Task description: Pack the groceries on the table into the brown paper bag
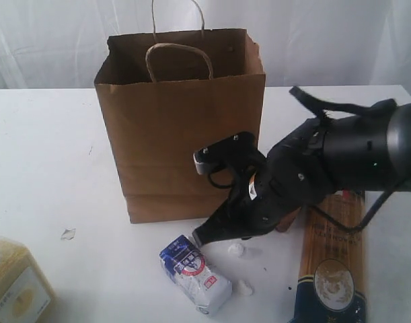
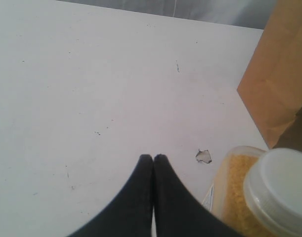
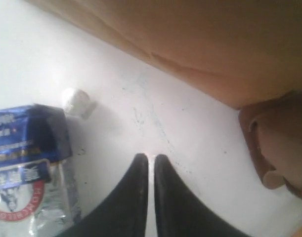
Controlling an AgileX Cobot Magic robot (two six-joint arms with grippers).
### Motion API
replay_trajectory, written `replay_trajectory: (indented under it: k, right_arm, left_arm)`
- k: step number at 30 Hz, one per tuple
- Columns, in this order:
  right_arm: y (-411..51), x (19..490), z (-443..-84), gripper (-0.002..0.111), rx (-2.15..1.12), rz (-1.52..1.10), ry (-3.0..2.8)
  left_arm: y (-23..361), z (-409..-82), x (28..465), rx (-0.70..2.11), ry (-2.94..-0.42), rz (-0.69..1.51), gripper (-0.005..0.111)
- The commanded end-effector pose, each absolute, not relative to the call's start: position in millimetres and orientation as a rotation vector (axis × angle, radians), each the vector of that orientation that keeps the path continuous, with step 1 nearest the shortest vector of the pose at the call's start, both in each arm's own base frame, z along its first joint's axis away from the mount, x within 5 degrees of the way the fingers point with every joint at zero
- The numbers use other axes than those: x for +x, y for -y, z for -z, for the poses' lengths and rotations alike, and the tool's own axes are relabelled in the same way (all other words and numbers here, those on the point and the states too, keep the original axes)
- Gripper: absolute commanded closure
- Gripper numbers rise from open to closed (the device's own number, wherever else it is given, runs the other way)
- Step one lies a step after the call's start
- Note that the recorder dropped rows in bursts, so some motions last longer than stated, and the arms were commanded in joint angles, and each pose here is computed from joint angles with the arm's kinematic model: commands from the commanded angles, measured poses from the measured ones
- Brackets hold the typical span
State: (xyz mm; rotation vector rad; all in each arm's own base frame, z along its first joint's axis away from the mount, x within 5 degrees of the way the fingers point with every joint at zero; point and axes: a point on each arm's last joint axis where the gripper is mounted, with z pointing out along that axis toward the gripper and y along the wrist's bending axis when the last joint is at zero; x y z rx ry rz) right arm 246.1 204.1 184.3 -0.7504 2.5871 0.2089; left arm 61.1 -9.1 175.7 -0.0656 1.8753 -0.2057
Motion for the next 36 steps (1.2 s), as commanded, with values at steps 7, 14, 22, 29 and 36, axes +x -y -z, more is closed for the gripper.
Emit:
replay_trajectory:
  k: [7, 14, 22, 29, 36]
  right_arm:
    - [-197.5, 239.8, -194.5, 0.076, -0.783, -0.185, -2.645]
    - [-210.0, 253.8, -149.3, 0.066, -0.8, -0.18, -2.668]
    - [-209.6, 253.3, -146.0, 0.084, -0.805, -0.169, -2.686]
    - [-208.2, 251.7, -156.1, 0.108, -0.79, -0.178, -2.677]
    - [-202.3, 243.8, -189.8, 0.108, -0.755, -0.22, -2.632]
  left_arm:
    - [9.7, -174.5, 60.8, -0.067, -1.879, 0.22, 0.107]
    - [9.7, -174.5, 60.8, -0.067, -1.879, 0.22, 0.107]
    - [9.7, -174.6, 60.8, -0.067, -1.877, 0.22, 0.107]
    - [9.7, -174.6, 60.8, -0.067, -1.877, 0.22, 0.107]
    - [9.7, -174.6, 60.8, -0.067, -1.877, 0.22, 0.107]
